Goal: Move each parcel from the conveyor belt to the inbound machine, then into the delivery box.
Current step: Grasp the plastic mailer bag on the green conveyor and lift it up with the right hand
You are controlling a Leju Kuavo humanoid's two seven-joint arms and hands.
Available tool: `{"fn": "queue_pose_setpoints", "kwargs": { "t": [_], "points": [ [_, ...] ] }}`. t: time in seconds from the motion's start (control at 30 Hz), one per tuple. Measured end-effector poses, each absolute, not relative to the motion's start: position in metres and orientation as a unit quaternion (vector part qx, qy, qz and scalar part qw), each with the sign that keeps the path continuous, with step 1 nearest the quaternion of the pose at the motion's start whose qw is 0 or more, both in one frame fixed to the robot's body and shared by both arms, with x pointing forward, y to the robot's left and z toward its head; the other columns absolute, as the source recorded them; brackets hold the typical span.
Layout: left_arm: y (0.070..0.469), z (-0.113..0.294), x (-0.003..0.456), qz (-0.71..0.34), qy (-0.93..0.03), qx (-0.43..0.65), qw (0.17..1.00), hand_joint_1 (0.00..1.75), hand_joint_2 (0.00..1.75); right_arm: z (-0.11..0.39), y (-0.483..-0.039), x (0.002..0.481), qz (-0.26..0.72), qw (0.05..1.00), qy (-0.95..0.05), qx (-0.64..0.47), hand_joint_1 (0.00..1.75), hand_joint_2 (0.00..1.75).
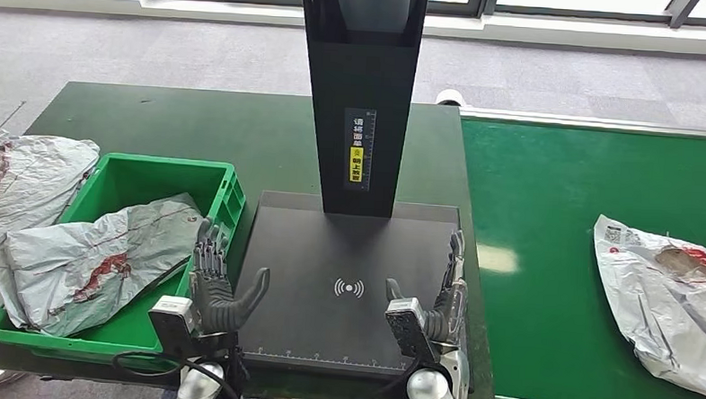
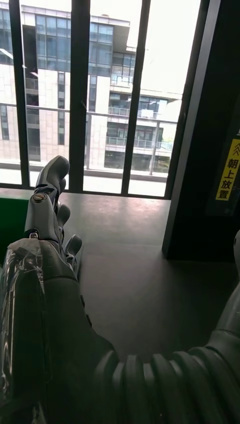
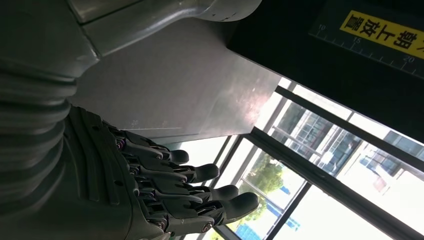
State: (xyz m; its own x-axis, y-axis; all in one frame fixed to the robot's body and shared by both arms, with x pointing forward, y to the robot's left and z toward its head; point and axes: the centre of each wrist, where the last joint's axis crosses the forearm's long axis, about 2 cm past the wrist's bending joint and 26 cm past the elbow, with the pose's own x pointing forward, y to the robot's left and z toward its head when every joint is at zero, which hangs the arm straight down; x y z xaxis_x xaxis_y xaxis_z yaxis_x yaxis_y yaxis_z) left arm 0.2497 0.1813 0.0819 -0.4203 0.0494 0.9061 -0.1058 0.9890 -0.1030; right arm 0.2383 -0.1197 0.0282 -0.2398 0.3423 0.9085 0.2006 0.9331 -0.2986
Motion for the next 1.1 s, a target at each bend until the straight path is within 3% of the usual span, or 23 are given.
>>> {"fn": "queue_pose_setpoints", "kwargs": {
  "t": [0.87, 0.97, 1.1],
  "points": [
    [0.179, 0.074, 0.248, 0.057, -0.832, 0.012, 0.552, 0.00, 1.75, 0.027, -0.123, 0.238, 0.086, 0.579, -0.790, -0.184, 0.00, 1.75],
    [0.178, 0.073, 0.248, 0.057, -0.831, 0.011, 0.554, 0.00, 1.75, 0.028, -0.129, 0.241, 0.145, 0.547, -0.798, -0.208, 0.00, 1.75],
    [0.178, 0.071, 0.247, 0.056, -0.829, 0.005, 0.556, 0.00, 1.75, 0.036, -0.160, 0.250, 0.313, 0.478, -0.751, -0.331, 0.00, 1.75]
  ]
}}
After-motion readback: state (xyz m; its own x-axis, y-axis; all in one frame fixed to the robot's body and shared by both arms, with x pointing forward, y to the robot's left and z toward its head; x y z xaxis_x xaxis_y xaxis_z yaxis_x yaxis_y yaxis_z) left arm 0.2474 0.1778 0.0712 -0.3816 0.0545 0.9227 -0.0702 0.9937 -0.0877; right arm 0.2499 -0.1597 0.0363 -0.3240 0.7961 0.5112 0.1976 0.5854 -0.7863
